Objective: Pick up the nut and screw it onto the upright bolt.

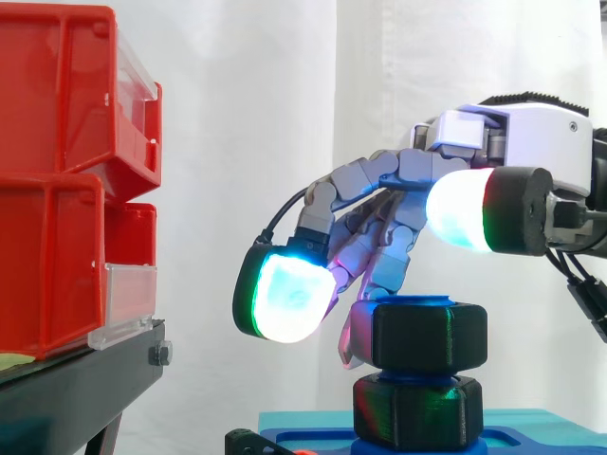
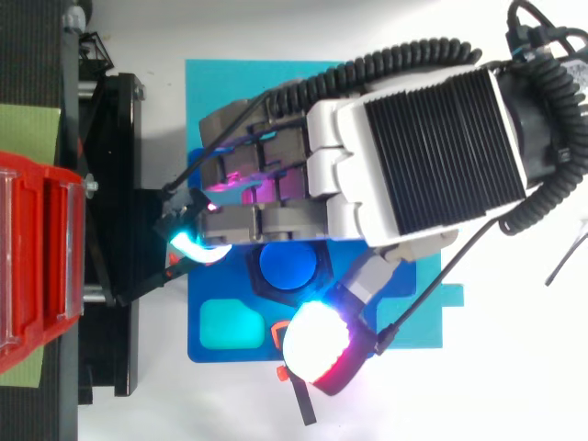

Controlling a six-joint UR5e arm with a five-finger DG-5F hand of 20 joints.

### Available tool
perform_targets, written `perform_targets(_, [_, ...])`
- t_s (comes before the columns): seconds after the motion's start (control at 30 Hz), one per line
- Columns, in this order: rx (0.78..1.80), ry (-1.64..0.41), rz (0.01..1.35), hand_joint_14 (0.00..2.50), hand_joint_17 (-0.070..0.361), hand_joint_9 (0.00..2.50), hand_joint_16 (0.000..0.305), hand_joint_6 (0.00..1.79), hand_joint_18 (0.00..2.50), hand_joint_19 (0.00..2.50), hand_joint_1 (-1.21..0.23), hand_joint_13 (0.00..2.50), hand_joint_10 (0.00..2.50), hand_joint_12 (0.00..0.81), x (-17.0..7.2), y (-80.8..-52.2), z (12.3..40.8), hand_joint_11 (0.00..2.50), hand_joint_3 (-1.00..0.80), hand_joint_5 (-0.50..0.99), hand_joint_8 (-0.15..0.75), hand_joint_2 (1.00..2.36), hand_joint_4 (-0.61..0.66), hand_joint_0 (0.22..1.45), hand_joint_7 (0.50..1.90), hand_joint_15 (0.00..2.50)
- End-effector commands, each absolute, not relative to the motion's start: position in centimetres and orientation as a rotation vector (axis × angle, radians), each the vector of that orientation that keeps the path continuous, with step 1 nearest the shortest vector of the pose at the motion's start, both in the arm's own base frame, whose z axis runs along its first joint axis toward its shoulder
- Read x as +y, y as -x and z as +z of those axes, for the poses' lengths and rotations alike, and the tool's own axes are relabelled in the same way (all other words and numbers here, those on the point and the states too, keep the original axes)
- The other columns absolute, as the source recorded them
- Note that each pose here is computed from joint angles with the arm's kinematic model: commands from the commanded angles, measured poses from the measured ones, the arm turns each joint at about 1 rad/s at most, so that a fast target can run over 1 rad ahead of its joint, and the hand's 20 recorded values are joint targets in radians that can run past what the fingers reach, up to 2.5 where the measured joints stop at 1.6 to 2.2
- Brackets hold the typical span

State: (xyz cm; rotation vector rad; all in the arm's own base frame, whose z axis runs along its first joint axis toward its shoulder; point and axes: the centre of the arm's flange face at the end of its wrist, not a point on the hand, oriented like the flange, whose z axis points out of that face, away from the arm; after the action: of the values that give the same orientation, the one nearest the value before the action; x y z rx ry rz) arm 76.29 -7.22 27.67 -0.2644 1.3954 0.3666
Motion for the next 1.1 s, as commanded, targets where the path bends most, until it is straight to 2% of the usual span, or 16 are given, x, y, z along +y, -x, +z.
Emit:
perform_targets(0.0, [1.402,0.270,0.372,0.00,0.054,1.15,0.024,0.50,0.65,0.23,-0.16,0.88,0.00,0.153,-6.6,-76.3,27.6,0.00,-0.50,-0.07,0.215,1.00,0.22,0.51,0.79,0.00])
perform_targets(0.2, [1.408,0.263,0.373,0.00,0.053,1.15,0.023,0.50,0.66,0.23,-0.17,0.89,0.00,0.155,-6.3,-76.3,27.5,0.00,-0.50,-0.06,0.219,1.00,0.23,0.52,0.83,0.00])
perform_targets(0.43, [1.417,0.263,0.373,0.00,0.053,1.17,0.023,0.50,0.66,0.23,-0.17,0.90,0.00,0.155,-6.4,-76.2,27.4,0.02,-0.50,-0.04,0.230,1.00,0.24,0.52,0.96,0.00])
perform_targets(0.67, [1.420,0.256,0.365,0.00,0.051,1.19,0.023,0.50,0.67,0.24,-0.18,0.91,0.00,0.154,-7.3,-76.1,27.3,0.04,-0.50,-0.02,0.235,1.00,0.20,0.52,1.16,0.01])
perform_targets(0.9, [1.415,0.250,0.355,0.00,0.047,1.26,0.021,0.50,0.73,0.26,-0.20,0.97,0.00,0.142,-8.5,-76.0,27.5,0.05,-0.50,0.03,0.244,1.00,0.16,0.53,1.44,0.00])
perform_targets(0.93, [1.419,0.250,0.355,0.00,0.045,1.30,0.020,0.52,0.76,0.27,-0.20,0.99,0.00,0.140,-8.8,-75.9,27.3,0.06,-0.50,0.04,0.250,1.00,0.15,0.53,1.42,0.01])
perform_targets(1.07, [1.414,0.257,0.358,0.00,0.034,1.40,0.015,0.67,0.89,0.33,-0.22,1.10,0.00,0.119,-9.3,-75.8,27.5,0.07,-0.50,0.04,0.234,1.00,0.08,0.54,1.12,0.03])
